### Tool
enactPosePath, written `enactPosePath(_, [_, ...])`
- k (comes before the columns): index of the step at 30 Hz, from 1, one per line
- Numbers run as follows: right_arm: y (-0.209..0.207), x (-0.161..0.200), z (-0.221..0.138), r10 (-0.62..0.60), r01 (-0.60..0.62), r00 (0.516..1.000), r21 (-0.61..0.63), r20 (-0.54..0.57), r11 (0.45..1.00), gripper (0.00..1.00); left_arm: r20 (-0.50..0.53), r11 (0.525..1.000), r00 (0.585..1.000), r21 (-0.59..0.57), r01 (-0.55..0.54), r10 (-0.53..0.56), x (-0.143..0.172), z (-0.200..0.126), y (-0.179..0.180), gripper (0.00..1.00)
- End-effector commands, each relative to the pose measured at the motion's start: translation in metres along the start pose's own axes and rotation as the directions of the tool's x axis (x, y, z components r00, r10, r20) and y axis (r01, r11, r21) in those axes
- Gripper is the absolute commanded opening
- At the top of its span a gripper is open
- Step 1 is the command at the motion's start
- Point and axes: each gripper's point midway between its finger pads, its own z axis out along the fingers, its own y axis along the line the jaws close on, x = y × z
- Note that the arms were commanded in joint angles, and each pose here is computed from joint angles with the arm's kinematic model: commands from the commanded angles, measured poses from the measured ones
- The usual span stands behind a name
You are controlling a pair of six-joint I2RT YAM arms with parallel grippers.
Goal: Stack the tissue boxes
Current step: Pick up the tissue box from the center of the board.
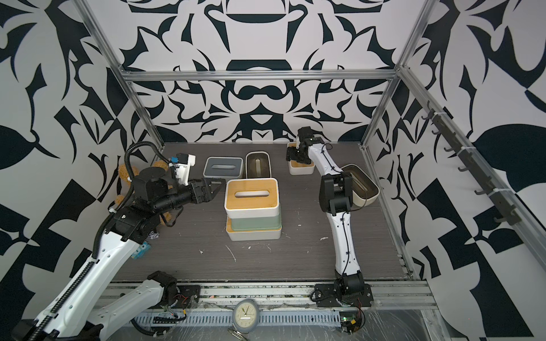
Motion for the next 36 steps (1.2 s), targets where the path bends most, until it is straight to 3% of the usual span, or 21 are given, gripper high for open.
enactPosePath(1, [0.002, 0.003, -0.012, -0.035, 0.036, 0.999, 0.061, -0.006, 0.998, 0.78, 0.016, 1.000, 1.000, 0.005, 0.000, 0.000, -0.003, -0.005, -0.003, 0.99])
enactPosePath(4, [-0.006, 0.017, -0.008, -0.069, 0.073, 0.997, 0.155, -0.032, 0.985, 0.74, 0.013, 1.000, 1.000, -0.003, -0.001, 0.001, -0.001, -0.005, -0.001, 0.99])
enactPosePath(11, [0.000, 0.033, -0.029, -0.121, 0.126, 0.992, 0.185, -0.039, 0.975, 0.63, 0.001, 1.000, 1.000, -0.004, 0.007, -0.007, 0.001, 0.000, 0.002, 0.99])
enactPosePath(16, [0.007, 0.042, -0.043, -0.138, 0.141, 0.990, 0.182, -0.031, 0.973, 0.51, -0.004, 1.000, 1.000, -0.010, 0.010, -0.010, 0.003, 0.001, 0.004, 0.99])
enactPosePath(25, [0.011, 0.058, -0.058, -0.159, 0.162, 0.987, 0.154, -0.032, 0.975, 0.41, 0.011, 0.999, 1.000, -0.035, -0.018, 0.018, -0.004, -0.004, 0.004, 0.99])
enactPosePath(36, [0.030, 0.041, -0.135, -0.193, 0.180, 0.971, 0.100, 0.142, 0.979, 0.28, 0.015, 1.000, 1.000, -0.008, -0.015, 0.015, -0.015, 0.004, -0.003, 0.99])
